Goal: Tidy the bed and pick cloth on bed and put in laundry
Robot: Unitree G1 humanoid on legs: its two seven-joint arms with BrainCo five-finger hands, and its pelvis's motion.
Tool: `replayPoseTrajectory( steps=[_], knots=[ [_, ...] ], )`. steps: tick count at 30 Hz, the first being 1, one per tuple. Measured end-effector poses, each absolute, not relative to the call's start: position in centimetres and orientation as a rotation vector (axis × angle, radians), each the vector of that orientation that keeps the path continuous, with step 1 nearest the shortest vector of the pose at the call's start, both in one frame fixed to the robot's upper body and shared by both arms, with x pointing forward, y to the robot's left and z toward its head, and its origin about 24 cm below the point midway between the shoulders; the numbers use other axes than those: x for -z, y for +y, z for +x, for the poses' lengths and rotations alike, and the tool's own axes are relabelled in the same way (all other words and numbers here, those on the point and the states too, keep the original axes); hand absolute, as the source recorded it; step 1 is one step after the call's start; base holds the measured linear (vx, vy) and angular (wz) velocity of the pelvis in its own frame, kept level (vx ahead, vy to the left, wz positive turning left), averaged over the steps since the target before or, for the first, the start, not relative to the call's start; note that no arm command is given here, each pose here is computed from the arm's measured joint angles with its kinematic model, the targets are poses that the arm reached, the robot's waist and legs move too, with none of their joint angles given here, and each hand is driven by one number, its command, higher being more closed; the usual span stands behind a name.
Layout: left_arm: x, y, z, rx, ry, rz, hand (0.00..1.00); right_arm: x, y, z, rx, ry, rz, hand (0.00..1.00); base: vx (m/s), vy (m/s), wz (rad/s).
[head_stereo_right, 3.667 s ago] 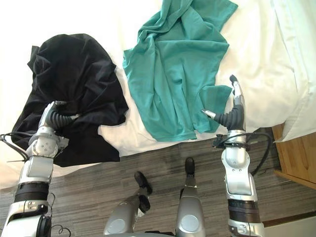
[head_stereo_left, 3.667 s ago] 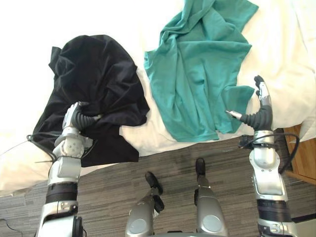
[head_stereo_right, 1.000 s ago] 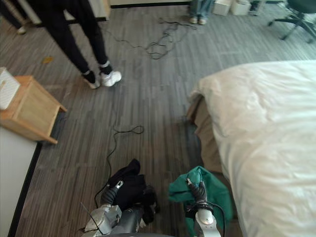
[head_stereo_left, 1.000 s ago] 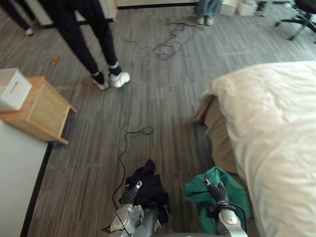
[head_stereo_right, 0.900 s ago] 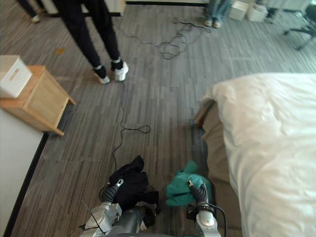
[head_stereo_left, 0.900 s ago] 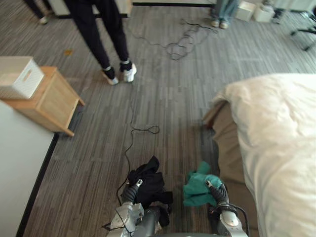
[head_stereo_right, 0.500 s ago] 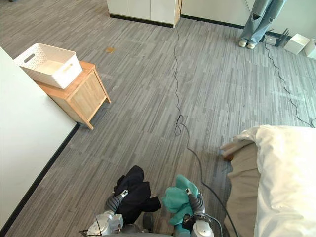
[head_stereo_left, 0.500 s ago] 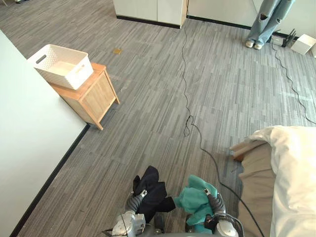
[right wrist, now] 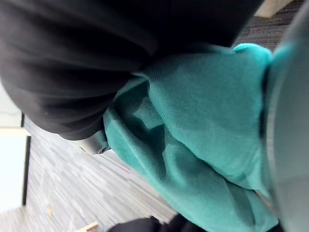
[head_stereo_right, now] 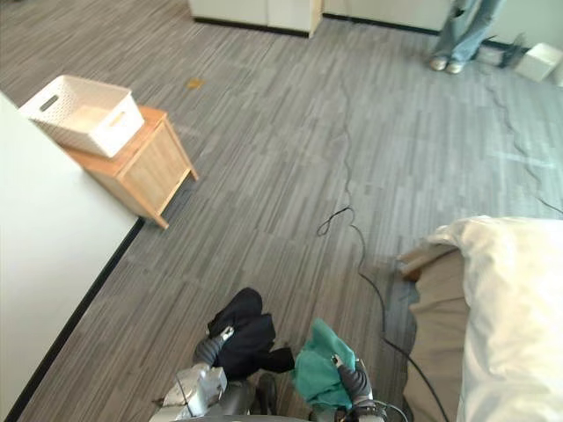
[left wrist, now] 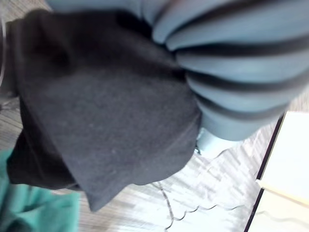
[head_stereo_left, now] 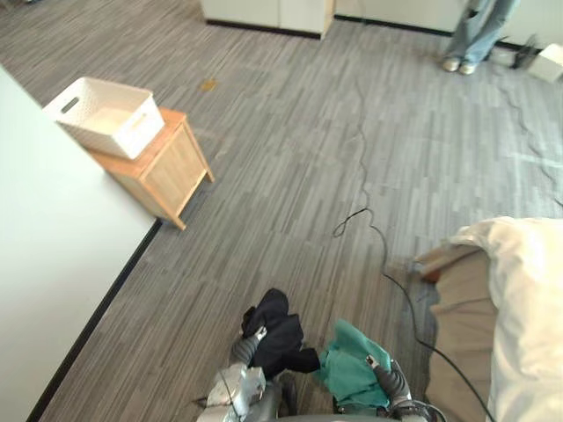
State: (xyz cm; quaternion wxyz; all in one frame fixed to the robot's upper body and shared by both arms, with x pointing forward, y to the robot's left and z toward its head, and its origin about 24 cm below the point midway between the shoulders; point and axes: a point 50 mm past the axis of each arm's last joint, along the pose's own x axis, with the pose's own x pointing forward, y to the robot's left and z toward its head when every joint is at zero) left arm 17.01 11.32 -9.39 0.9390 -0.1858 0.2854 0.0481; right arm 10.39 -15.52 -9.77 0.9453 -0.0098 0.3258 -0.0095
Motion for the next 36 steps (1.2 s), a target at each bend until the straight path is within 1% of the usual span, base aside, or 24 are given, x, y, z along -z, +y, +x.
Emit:
replayPoseTrajectory(
  steps=[4, 6, 11, 14, 17, 21, 22, 24, 27, 30, 34, 36],
  knots=[
    [9.3, 10.0, 16.5, -0.064, 0.593, -0.397, 1.00, 9.7, -14.9, 10.6, -0.032, 0.655, -0.057, 1.00, 0.41, 0.115, 0.01],
    [8.7, 9.6, 17.0, -0.056, 0.562, -0.415, 1.00, 9.2, -14.3, 10.5, -0.057, 0.634, -0.074, 1.00, 0.65, 0.162, 0.35],
    [8.8, 10.2, 16.9, -0.047, 0.568, -0.354, 1.00, 8.7, -12.7, 10.7, -0.082, 0.601, -0.060, 1.00, 0.57, 0.088, 0.47],
    [8.5, 9.8, 17.6, -0.018, 0.547, -0.301, 1.00, 7.3, -12.4, 11.4, -0.085, 0.523, -0.050, 1.00, 0.53, -0.088, 0.55],
    [7.9, 9.3, 18.6, 0.016, 0.515, -0.284, 1.00, 6.1, -12.2, 11.9, -0.120, 0.452, -0.086, 1.00, 0.58, -0.181, 0.33],
    [8.1, 9.5, 18.7, 0.016, 0.513, -0.261, 1.00, 5.7, -11.3, 12.0, -0.160, 0.435, -0.084, 1.00, 0.76, -0.330, 0.27],
    [8.2, 9.2, 19.0, 0.004, 0.522, -0.274, 1.00, 5.2, -11.2, 13.3, -0.175, 0.388, -0.116, 1.00, 0.76, -0.308, -0.07],
    [7.8, 8.8, 19.7, 0.012, 0.500, -0.284, 1.00, 5.5, -11.0, 14.5, -0.182, 0.391, -0.142, 1.00, 0.73, -0.350, 0.12],
    [8.3, 9.1, 18.8, -0.024, 0.521, -0.317, 1.00, 6.5, -10.9, 15.1, -0.215, 0.418, -0.211, 1.00, 0.68, -0.360, 0.18],
    [8.3, 8.9, 18.5, -0.014, 0.529, -0.343, 1.00, 6.6, -12.0, 16.3, -0.178, 0.417, -0.252, 1.00, 0.69, -0.331, -0.18],
    [8.4, 8.6, 17.7, -0.015, 0.545, -0.365, 1.00, 6.7, -12.4, 17.9, -0.140, 0.427, -0.243, 1.00, 0.52, -0.145, -0.12],
    [8.3, 8.1, 17.6, 0.013, 0.541, -0.387, 1.00, 6.6, -12.2, 18.8, -0.139, 0.420, -0.240, 1.00, 0.52, -0.092, 0.13]
  ],
)
